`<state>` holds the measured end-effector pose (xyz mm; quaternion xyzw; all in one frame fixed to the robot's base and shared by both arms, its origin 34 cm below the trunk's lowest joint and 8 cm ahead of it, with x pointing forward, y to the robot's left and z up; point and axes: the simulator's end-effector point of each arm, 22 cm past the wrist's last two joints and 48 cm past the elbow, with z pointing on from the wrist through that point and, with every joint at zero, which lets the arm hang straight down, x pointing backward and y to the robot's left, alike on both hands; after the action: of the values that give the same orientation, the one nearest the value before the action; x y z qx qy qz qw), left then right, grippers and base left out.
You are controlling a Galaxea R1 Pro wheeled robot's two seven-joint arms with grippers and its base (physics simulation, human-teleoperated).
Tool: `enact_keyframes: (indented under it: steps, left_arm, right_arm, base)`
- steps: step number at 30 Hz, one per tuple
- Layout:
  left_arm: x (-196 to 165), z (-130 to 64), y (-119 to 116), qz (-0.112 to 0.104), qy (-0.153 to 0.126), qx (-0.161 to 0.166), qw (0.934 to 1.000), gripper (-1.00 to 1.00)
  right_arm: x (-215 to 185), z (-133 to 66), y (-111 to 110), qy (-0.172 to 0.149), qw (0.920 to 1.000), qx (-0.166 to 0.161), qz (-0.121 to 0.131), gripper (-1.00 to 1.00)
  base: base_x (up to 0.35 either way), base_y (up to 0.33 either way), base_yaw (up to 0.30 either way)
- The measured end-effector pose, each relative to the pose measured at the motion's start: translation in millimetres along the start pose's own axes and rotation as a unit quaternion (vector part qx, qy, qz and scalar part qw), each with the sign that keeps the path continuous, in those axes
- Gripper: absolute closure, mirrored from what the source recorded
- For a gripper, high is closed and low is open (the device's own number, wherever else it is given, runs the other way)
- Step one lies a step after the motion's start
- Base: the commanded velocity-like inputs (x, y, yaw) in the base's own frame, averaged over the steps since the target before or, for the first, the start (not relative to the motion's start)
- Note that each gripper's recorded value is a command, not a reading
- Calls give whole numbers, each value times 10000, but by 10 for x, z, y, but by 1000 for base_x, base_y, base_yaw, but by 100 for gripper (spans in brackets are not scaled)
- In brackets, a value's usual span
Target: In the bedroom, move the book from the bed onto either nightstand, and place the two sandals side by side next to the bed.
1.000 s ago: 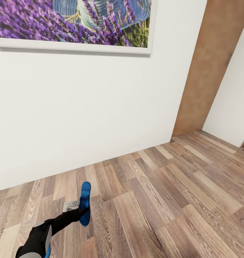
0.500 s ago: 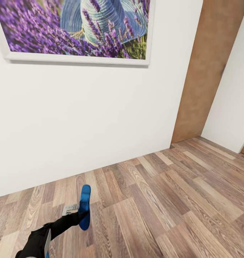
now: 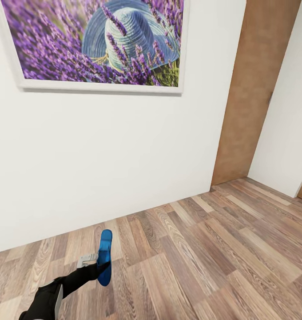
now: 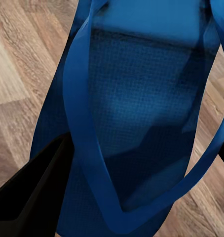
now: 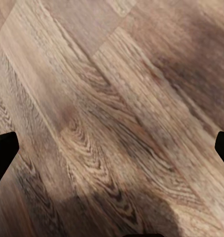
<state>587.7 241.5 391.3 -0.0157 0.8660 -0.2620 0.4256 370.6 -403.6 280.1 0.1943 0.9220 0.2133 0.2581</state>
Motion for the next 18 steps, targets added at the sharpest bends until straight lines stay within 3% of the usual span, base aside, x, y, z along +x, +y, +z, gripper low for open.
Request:
enact_keyframes:
  steps: [18]
  left_arm:
    - [-345, -127, -166, 50, -97, 28, 9999, 100]
  right_arm:
    - [-237, -198, 204, -99, 9999, -56, -37, -100]
  base:
    - [0, 0, 0]
